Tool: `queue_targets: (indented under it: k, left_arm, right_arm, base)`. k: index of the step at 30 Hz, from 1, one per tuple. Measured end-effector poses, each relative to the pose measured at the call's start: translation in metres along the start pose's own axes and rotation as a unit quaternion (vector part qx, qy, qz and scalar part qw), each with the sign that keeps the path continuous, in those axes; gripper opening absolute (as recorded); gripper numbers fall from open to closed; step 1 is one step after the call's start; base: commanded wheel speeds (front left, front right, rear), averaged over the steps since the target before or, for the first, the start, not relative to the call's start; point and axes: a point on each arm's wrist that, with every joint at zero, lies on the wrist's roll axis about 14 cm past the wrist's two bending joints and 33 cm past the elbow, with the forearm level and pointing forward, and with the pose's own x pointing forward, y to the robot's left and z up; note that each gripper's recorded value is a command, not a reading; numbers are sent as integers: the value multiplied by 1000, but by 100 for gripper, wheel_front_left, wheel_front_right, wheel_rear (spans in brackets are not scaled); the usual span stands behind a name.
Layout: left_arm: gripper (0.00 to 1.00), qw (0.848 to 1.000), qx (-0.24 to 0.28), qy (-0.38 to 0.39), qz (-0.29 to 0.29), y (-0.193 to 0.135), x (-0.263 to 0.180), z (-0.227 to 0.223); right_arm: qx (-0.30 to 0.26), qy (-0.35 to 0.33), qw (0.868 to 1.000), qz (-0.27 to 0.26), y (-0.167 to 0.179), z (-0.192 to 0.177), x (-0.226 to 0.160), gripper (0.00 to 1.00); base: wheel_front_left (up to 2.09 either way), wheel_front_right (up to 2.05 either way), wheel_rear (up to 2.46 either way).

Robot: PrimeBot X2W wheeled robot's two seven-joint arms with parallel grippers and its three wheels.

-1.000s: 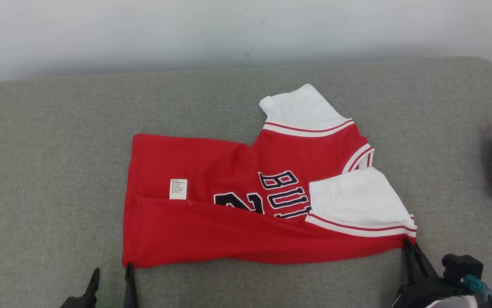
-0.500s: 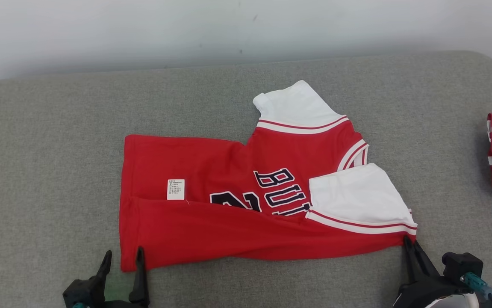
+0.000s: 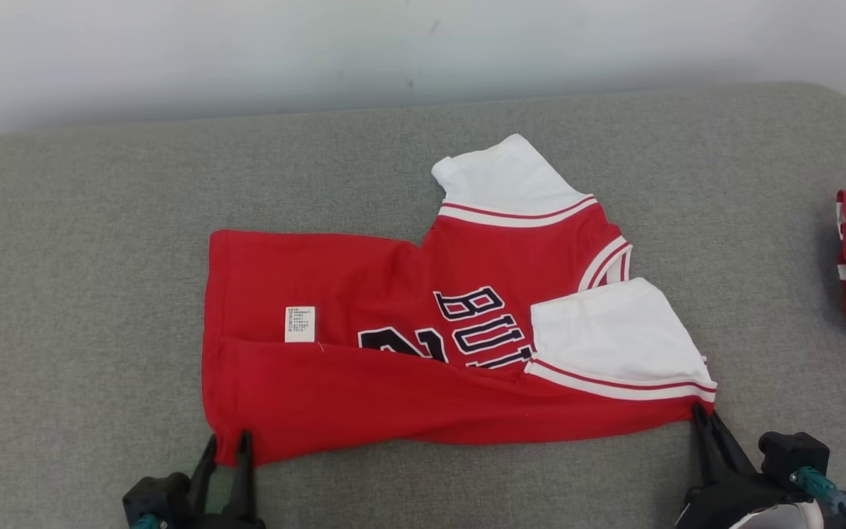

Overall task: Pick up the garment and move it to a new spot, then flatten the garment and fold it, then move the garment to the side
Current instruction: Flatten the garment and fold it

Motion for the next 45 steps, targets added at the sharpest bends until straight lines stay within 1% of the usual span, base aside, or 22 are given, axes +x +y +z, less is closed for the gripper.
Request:
queue_targets:
  k: [1,3,9,12,20,21,26,31,42,44,45]
  left_arm:
    - [42,1000,0,-2,-2,-1,2,2]
    - [0,1000,1,-2,-5,-3,3,1]
    - [0,999,4,-35,-19,-10,6,22]
    - [0,999,4,-51,-17,-8,1,31]
    - [0,999,0,-46,-9,-3,-30,20]
    - [0,999,-5,-39,-4,0,-39,14]
    - [0,999,-7,-33,1,3,-58,5]
    - [0,999,-8,-32,5,5,-70,1]
    - [0,1000,-5,-8,20,12,-88,-20]
    - [2,1000,-4,-7,19,11,-87,-20]
    - [5,1000,-4,-6,20,11,-87,-21]
  right_arm:
    - [0,0,1000,0,0,0,0,0]
    - [0,1,1000,0,0,-1,0,0]
    - [1,-1,1000,-4,-3,0,0,0]
    - [4,-6,1000,-9,-6,3,-1,0]
    - [10,-20,1000,-16,-8,9,-13,0]
    - [11,-23,1000,-15,-7,9,-18,0]
    - [12,-25,999,-16,-8,5,-34,0]
    - [12,-36,999,-13,-7,8,-45,0]
    - [22,-29,999,-19,-9,-10,-72,0]
    - [24,-28,999,-22,-10,-11,-74,0]
    - [24,-27,999,-22,-10,-12,-75,0]
  base:
    - [0,0,0]
    - [0,0,0]
    - [0,0,0]
    - [0,0,0]
    - [0,0,0]
    - [0,0,0]
    - [0,0,0]
    - [0,0,0]
    - [0,0,0]
    - [0,0,0]
    - [0,0,0]
